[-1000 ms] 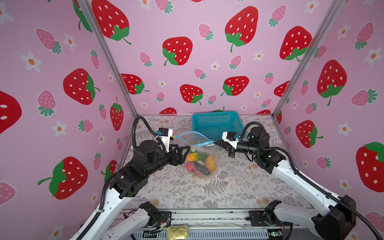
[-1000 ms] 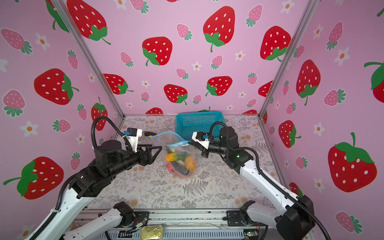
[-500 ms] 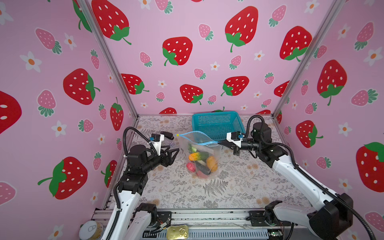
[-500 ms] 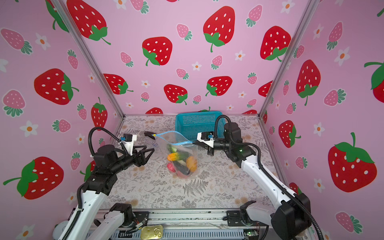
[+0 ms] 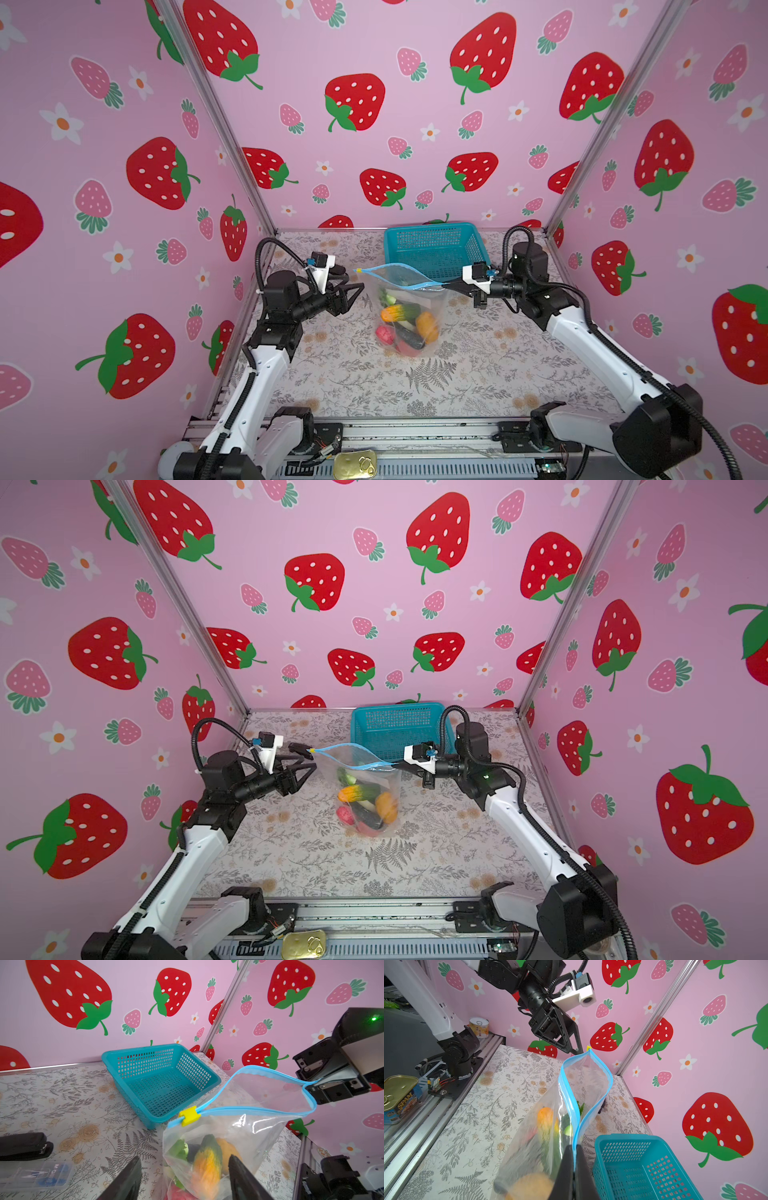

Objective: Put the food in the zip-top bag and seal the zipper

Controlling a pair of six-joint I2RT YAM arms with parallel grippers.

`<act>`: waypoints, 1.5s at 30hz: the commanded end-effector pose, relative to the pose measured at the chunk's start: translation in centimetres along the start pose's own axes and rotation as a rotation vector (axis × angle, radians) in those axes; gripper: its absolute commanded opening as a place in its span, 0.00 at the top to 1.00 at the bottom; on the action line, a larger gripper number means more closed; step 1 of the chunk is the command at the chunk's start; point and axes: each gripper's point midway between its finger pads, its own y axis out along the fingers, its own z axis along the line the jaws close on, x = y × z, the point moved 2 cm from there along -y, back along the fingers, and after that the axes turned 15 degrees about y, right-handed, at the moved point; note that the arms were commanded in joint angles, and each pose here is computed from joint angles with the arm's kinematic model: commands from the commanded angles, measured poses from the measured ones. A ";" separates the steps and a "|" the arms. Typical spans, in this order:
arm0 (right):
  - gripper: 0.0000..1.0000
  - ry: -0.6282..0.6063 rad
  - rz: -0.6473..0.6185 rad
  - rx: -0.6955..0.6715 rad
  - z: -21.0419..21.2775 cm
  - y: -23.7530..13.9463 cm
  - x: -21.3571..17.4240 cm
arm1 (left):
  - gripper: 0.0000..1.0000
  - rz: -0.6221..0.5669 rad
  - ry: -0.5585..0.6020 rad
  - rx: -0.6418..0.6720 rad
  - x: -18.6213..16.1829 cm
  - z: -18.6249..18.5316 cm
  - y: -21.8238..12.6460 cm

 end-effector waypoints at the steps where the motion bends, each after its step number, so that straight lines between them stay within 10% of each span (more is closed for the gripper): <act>1: 1.00 -0.047 -0.036 0.055 0.6 -0.3 0.8 | 0.33 -0.065 0.106 -0.071 3.2 -0.5 0.0; 45: 1.00 0.026 -0.015 0.001 -1.8 -0.8 0.6 | 1.00 -0.031 0.025 -0.156 2.3 -1.5 0.6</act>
